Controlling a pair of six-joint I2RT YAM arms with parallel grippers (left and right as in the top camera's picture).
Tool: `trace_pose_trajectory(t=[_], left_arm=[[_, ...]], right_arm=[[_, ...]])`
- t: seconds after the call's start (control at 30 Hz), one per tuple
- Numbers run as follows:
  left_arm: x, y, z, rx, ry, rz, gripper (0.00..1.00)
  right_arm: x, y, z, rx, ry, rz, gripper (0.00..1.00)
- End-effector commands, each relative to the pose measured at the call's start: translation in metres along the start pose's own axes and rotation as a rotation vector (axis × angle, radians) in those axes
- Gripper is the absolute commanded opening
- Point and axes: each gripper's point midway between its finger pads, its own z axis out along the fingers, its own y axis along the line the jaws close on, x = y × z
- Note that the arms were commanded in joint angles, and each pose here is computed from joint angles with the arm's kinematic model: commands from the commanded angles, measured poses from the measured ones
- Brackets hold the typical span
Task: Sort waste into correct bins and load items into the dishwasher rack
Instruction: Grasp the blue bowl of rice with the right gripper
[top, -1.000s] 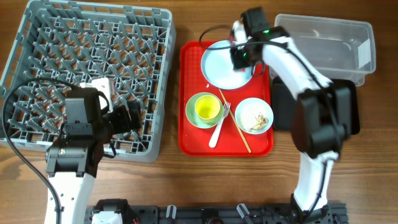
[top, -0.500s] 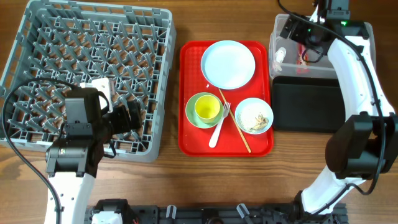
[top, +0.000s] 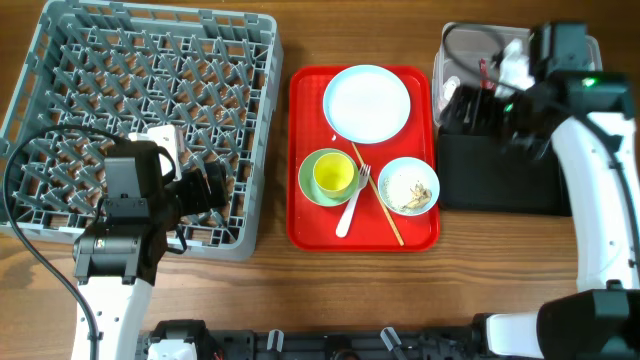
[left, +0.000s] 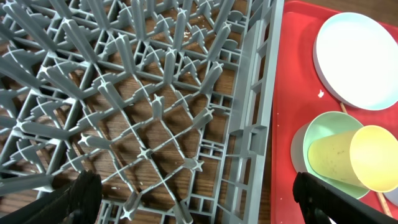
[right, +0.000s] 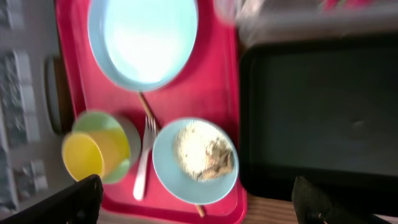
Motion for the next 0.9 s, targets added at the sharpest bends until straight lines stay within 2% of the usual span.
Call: trace_pose_trajectory(t=[0.0,0.07,0.2,0.33,0.47,0.63,0.77,0.8,0.87], left_arm=[[-0.008,-0.003,-0.005,0.019,-0.022,0.010,1.00],[-0.008,-0.003,-0.005,0.019,-0.022,0.010,1.00],[-0.008,-0.003,-0.005,0.019,-0.022,0.010,1.00],[-0.008,-0.003,-0.005,0.019,-0.021,0.010,1.00],[-0.008,-0.003,-0.005,0.019,-0.022,0.010,1.00],[-0.008,-0.003,-0.005,0.019,-0.021,0.010,1.00],[-0.008,-0.003,-0.005,0.019,-0.021,0.010,1.00],[-0.008,-0.003,-0.005,0.019,-0.021,0.010,1.00],[-0.008,-0.003,-0.005,0.019,-0.021,0.010,1.00]], right_arm=[[0.042,0.025,0.021,-0.038,0.086,-0.114,0.94],[0.058,0.032,0.038,0.004,0.125,-0.170,0.89],[0.075,0.050,0.068,0.091,0.119,-0.251,0.88],[0.096,0.068,0.103,0.131,0.133,-0.307,0.79],[0.109,0.074,0.135,0.133,0.161,-0.299,0.67],[0.113,0.064,0.166,0.201,0.192,-0.269,0.59],[0.114,0.057,0.176,0.237,0.201,-0.220,0.45],[0.112,0.053,0.176,0.265,0.186,-0.188,0.37],[0.110,0.051,0.176,0.280,0.173,-0.173,0.29]])
